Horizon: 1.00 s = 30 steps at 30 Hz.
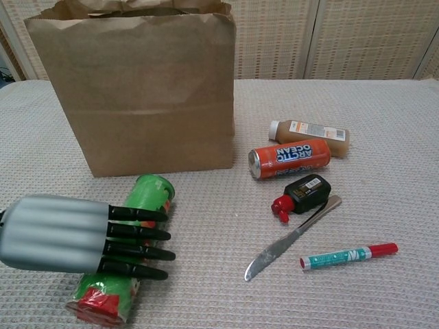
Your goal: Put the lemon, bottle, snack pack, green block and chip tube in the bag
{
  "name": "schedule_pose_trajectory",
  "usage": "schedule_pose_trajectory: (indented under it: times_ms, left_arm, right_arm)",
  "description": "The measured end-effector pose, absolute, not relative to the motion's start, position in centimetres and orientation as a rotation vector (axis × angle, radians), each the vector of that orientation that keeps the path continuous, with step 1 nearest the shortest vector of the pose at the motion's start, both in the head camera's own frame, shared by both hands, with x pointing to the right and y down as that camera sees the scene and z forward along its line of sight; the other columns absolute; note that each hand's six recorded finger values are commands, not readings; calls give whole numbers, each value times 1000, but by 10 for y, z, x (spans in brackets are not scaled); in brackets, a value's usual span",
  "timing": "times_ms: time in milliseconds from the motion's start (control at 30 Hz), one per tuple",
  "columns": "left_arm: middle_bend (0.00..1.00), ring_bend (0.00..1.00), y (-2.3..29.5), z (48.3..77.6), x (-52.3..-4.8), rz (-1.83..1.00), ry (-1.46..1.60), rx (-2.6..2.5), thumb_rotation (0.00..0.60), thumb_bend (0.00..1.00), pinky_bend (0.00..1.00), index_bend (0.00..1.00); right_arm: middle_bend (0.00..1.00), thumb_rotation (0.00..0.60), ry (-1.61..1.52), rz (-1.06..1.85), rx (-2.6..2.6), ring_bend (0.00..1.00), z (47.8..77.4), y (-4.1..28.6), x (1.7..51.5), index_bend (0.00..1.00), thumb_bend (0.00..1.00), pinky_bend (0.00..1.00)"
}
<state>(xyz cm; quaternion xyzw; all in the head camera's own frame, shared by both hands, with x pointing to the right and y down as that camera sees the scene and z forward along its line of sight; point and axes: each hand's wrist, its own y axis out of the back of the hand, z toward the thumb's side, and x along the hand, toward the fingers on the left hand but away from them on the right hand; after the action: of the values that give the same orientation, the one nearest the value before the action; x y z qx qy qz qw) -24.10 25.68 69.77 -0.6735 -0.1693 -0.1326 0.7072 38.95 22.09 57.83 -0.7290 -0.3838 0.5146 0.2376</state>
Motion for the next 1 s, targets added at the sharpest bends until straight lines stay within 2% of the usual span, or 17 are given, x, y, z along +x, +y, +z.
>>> schedule_pose_trajectory:
  times_ms: [67,133,300,367,433,533,700,1000]
  left_arm:
    - [11,7,258,699,-238,-294,-372,-1498,600,444,91,92]
    - [82,70,259,699,-237,-289,-371,-1504,600,509,195,216]
    - [464,452,264,697,-239,-254,-386,-1512,600,625,559,539]
    - [583,556,267,697,-241,-249,-397,-1518,600,652,645,632]
    - [649,618,270,697,-244,-254,-403,-1529,600,672,705,687]
    - [676,643,270,695,-249,-265,-394,-1539,600,682,738,713]
    - [681,647,259,685,-262,-302,-353,-1538,600,687,738,718]
    - [696,657,206,662,-319,-571,-181,-1468,600,688,738,734]
  right_arm:
    - [0,600,-1054,1411,-1997,0,578,221,390,0,26,0]
    - [0,600,-1055,1410,-1997,0,578,221,390,0,26,0]
    - [0,600,-1056,1409,-1997,0,578,221,390,0,26,0]
    - [0,600,-1056,1408,-1997,0,578,221,389,0,26,0]
    - [0,600,-1057,1407,-1996,0,578,221,390,0,26,0]
    - [0,600,-1060,1406,-1993,0,577,220,390,0,26,0]
    - [0,600,-1063,1407,-1989,0,577,220,391,0,25,0]
    - [0,600,-1062,1399,-1985,0,576,220,390,0,26,0]
